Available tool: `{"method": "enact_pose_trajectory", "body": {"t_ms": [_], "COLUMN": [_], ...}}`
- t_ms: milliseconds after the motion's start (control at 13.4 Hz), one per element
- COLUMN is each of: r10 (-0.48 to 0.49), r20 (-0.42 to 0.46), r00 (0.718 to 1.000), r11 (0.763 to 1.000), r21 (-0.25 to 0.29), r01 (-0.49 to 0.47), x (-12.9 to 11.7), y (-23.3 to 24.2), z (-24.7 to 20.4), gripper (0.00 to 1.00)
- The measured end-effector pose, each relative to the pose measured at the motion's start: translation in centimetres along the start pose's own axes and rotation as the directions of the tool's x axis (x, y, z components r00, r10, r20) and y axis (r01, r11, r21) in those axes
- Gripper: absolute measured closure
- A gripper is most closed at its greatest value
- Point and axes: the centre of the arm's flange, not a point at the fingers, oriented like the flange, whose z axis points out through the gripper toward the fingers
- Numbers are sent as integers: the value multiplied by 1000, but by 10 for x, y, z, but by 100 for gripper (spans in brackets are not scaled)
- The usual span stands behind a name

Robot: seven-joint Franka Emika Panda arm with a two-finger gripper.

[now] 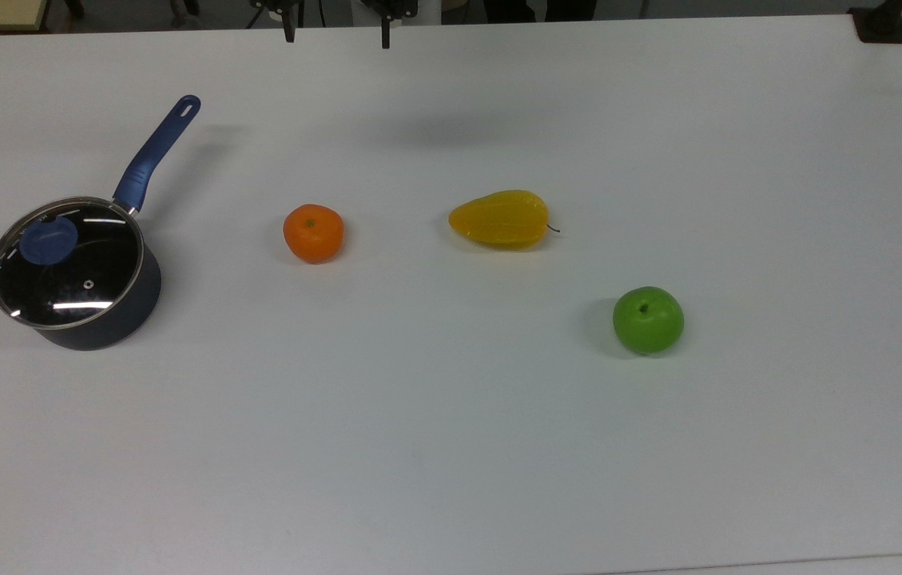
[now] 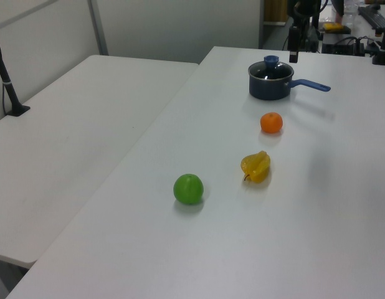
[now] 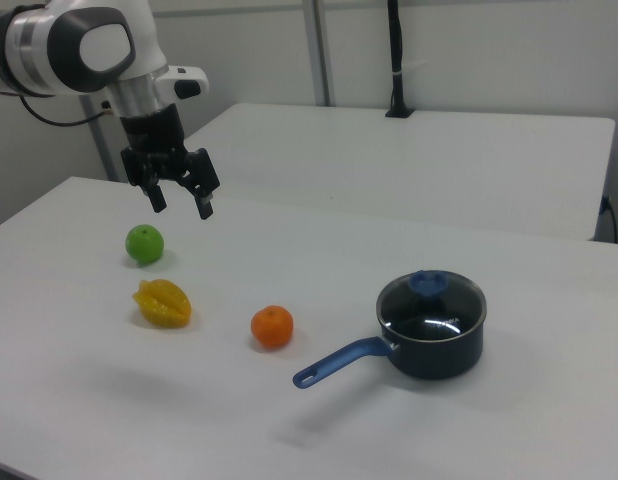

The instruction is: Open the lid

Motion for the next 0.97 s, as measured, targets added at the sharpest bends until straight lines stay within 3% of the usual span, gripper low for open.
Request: {"method": "enact_pose_trajectory", "body": {"t_ms": [748, 973], "r10": [14, 64], "r20": [2, -4], "r00": [1000, 998], "r11": [1000, 998], "r21": [0, -1], "r01": [-14, -64], "x": [0, -1], "y": [8, 36], "z": [1, -2], "gripper": [0, 0]}}
